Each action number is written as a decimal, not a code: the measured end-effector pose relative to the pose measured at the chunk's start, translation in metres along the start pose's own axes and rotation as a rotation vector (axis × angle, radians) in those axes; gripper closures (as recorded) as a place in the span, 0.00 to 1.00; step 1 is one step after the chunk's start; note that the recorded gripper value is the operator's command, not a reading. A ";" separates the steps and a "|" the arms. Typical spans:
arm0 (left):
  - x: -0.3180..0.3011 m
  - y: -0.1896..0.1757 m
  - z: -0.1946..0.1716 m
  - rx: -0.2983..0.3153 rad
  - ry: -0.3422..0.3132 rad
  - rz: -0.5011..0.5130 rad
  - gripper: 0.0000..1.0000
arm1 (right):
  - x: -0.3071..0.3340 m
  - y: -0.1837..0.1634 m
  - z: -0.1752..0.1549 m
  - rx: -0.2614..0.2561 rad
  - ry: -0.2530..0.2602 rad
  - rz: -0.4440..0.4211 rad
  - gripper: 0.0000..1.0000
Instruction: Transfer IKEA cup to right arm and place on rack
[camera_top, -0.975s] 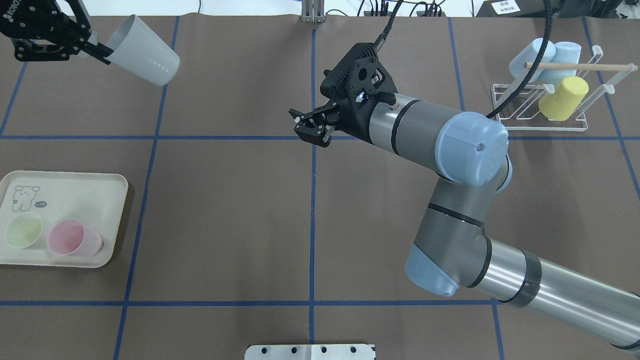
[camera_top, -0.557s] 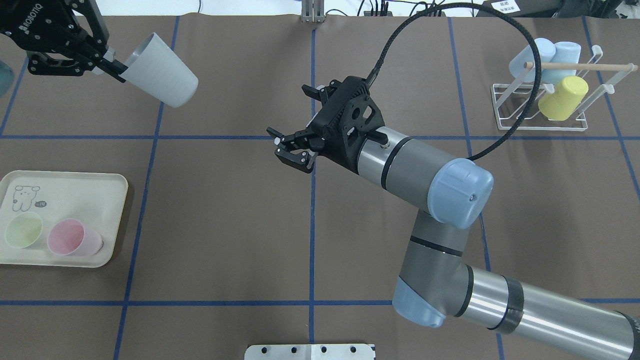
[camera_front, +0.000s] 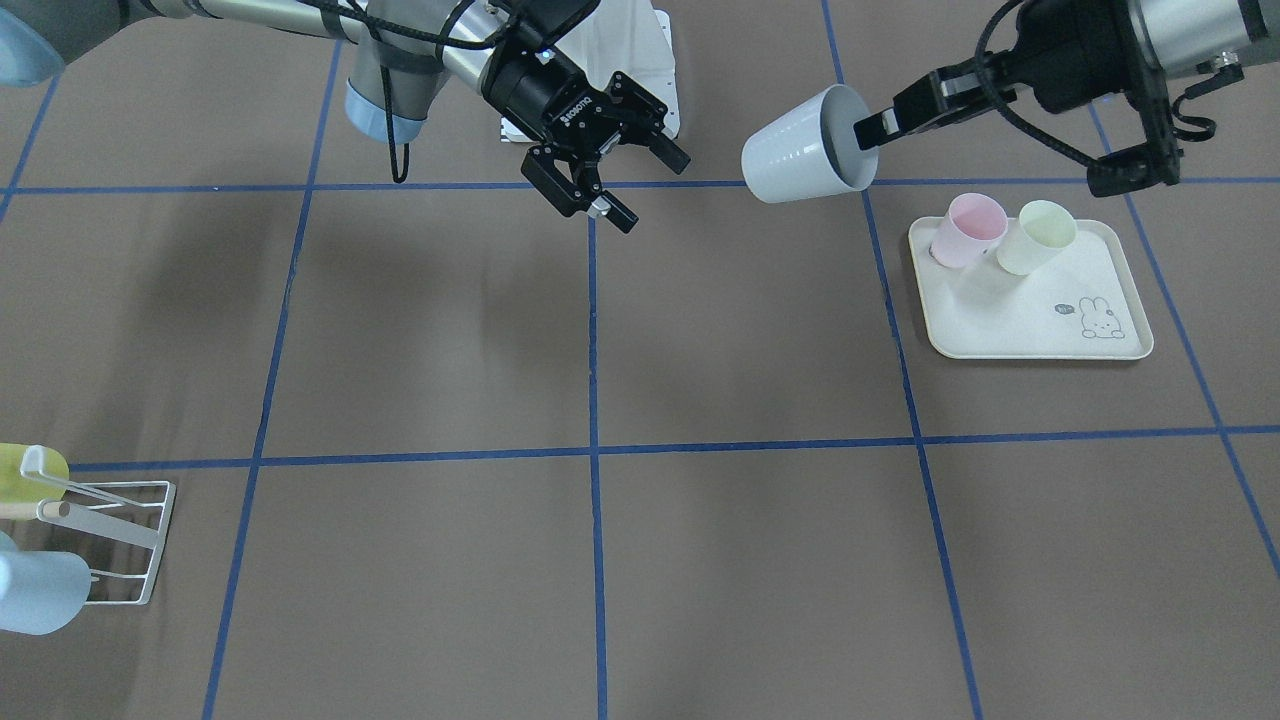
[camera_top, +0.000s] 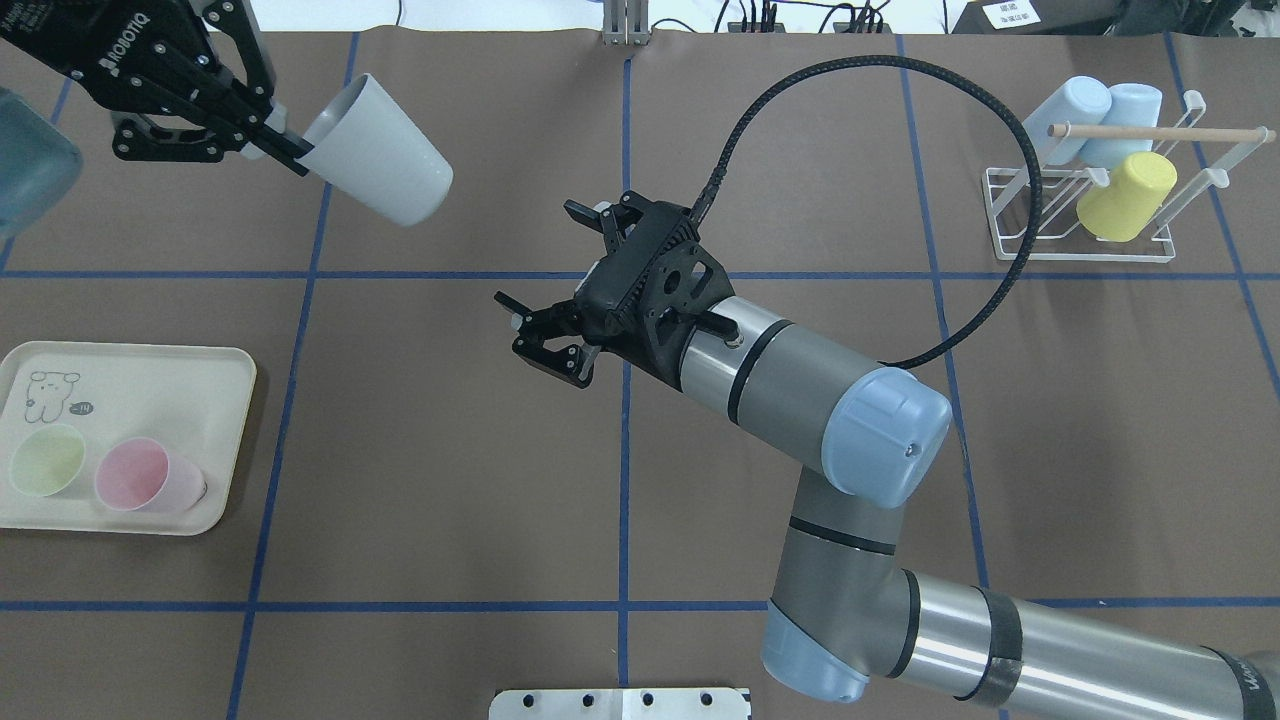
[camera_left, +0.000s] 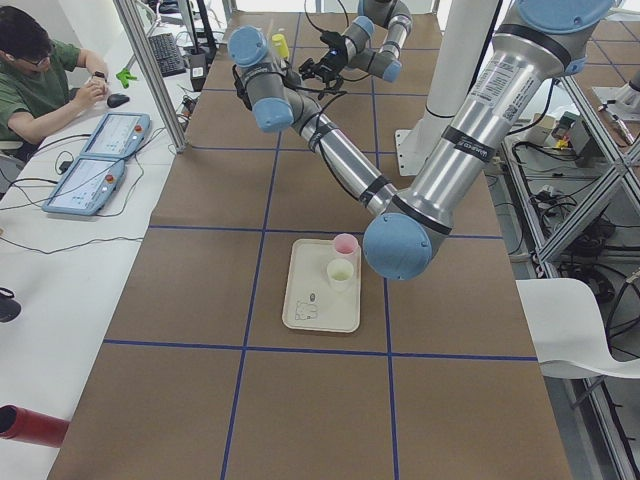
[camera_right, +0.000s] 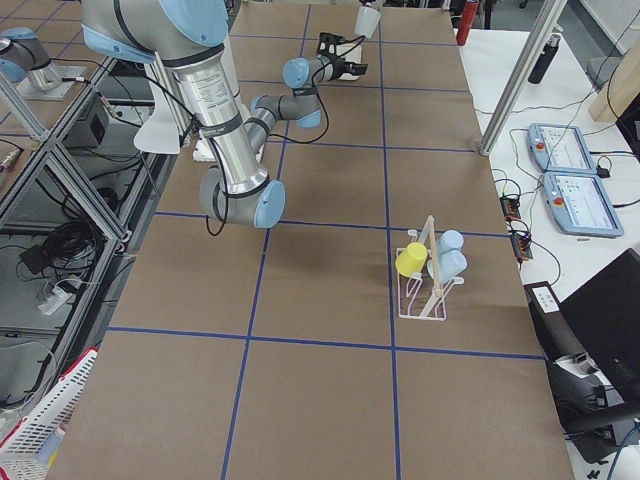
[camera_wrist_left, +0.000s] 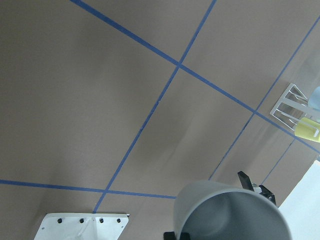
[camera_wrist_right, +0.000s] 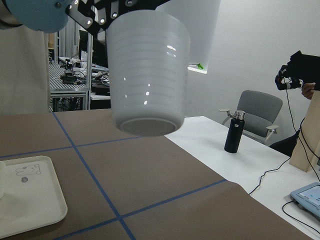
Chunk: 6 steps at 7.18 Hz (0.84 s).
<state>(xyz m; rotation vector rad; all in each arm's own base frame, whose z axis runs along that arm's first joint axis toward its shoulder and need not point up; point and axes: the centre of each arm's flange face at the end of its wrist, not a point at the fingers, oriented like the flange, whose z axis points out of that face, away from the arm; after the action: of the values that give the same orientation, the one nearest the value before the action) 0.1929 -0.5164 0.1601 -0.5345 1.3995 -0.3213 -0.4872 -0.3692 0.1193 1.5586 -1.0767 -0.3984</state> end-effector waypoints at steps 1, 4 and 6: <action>0.005 0.008 0.013 0.017 0.003 -0.017 1.00 | -0.002 -0.002 0.001 0.004 -0.002 -0.005 0.00; 0.011 0.017 0.030 0.022 0.002 -0.031 1.00 | -0.004 -0.010 0.001 0.018 -0.005 -0.015 0.00; 0.016 0.024 0.039 0.007 -0.003 -0.038 1.00 | -0.008 -0.020 0.002 0.033 -0.008 -0.018 0.00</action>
<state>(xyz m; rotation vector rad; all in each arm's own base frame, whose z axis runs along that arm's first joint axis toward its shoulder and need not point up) 0.2310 -0.4980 0.1372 -0.5563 1.3864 -0.3560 -0.4849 -0.3659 0.0986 1.5974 -1.0812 -0.4014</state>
